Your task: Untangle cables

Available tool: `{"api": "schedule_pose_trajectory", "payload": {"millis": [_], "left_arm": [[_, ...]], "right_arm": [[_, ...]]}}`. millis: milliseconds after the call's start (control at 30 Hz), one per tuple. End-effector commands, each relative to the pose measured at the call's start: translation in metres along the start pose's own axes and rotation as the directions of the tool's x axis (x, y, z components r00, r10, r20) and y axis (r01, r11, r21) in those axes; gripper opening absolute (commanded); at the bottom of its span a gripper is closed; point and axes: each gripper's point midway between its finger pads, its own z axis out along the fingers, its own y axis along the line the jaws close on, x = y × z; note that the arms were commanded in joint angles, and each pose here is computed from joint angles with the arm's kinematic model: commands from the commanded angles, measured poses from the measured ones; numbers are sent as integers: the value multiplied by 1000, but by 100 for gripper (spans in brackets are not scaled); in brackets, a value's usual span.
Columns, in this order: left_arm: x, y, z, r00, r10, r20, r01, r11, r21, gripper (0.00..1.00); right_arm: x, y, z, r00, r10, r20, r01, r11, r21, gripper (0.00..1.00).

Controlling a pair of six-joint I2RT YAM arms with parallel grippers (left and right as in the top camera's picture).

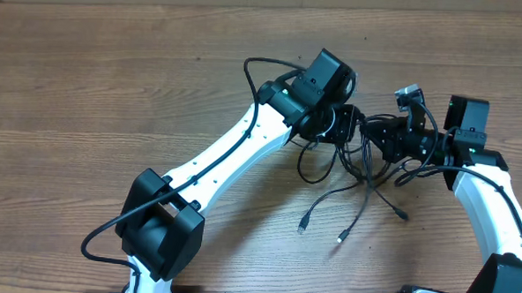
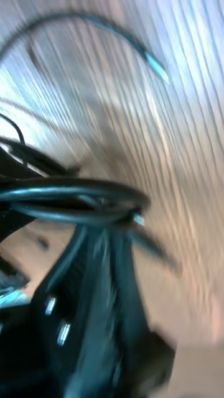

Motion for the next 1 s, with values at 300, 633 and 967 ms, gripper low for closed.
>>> {"api": "schedule_pose_trajectory", "payload": {"millis": [300, 633, 967], "left_arm": [[-19, 48, -16, 962, -229, 149, 255, 948, -191, 4], [-14, 42, -15, 969, -219, 112, 235, 958, -161, 4], [-5, 16, -11, 981, -193, 12, 193, 981, -36, 4]], "right_arm": [[-8, 0, -2, 1000, -17, 18, 17, 1000, 0, 4], [-7, -2, -2, 1000, -17, 16, 16, 1000, 8, 7], [-7, -2, -2, 1000, -16, 16, 16, 1000, 8, 29]]}}
